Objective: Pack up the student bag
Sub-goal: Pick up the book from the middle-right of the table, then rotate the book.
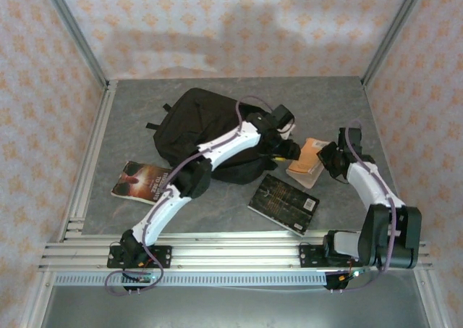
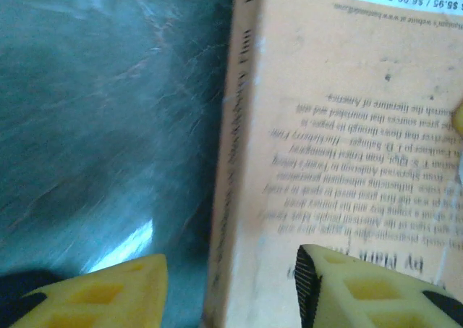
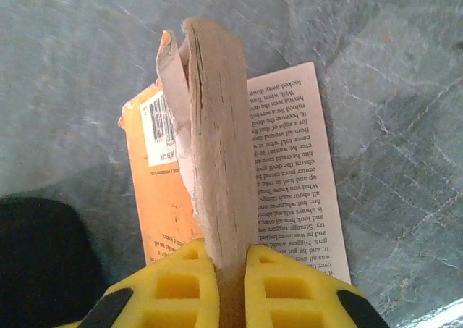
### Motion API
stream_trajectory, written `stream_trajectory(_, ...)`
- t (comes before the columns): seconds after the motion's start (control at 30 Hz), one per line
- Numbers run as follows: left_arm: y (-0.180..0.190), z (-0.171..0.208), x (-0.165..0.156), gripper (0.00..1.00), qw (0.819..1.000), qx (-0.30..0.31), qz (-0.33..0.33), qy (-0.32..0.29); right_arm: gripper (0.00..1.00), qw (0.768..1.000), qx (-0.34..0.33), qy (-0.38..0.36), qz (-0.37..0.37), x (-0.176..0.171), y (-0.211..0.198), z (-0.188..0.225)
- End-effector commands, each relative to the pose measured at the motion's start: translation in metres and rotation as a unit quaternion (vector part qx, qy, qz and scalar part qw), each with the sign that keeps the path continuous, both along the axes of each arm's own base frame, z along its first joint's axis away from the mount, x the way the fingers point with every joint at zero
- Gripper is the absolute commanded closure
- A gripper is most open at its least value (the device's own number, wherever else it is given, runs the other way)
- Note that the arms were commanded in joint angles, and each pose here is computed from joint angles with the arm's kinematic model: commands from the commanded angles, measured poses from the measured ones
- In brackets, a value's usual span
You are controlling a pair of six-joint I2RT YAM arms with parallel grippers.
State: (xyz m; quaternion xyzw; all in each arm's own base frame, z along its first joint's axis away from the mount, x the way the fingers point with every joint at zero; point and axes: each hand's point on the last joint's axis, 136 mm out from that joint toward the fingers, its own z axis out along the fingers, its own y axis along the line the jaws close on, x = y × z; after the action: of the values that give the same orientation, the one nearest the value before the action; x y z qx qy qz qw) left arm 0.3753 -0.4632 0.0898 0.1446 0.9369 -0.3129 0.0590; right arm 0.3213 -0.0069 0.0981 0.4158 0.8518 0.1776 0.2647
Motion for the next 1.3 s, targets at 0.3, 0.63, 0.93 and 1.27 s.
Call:
stream_trajectory(0.3, 0.090, 0.151, 0.026, 0.34, 0.990, -0.060, 0.072, -0.103, 0.94, 0.957, 0.011, -0.282, 0.073, 0.017, 0.042, 0.157)
stream_trajectory(0.63, 0.062, 0.175, -0.014, 0.30, 0.981, -0.189, -0.034, -0.020, 0.91, 0.884, 0.136, -0.396, 0.210, 0.012, 0.105, 0.226)
stream_trajectory(0.93, 0.053, 0.189, -0.028, 0.53, 0.966, -0.247, -0.072, -0.008, 0.90, 0.870, 0.159, -0.379, 0.272, 0.010, 0.135, 0.220)
stream_trajectory(1.27, 0.062, 0.220, -0.021, 1.00, 0.959, -0.277, -0.033, -0.044, 0.22, 0.932, 0.071, -0.316, 0.164, 0.016, 0.092, 0.190)
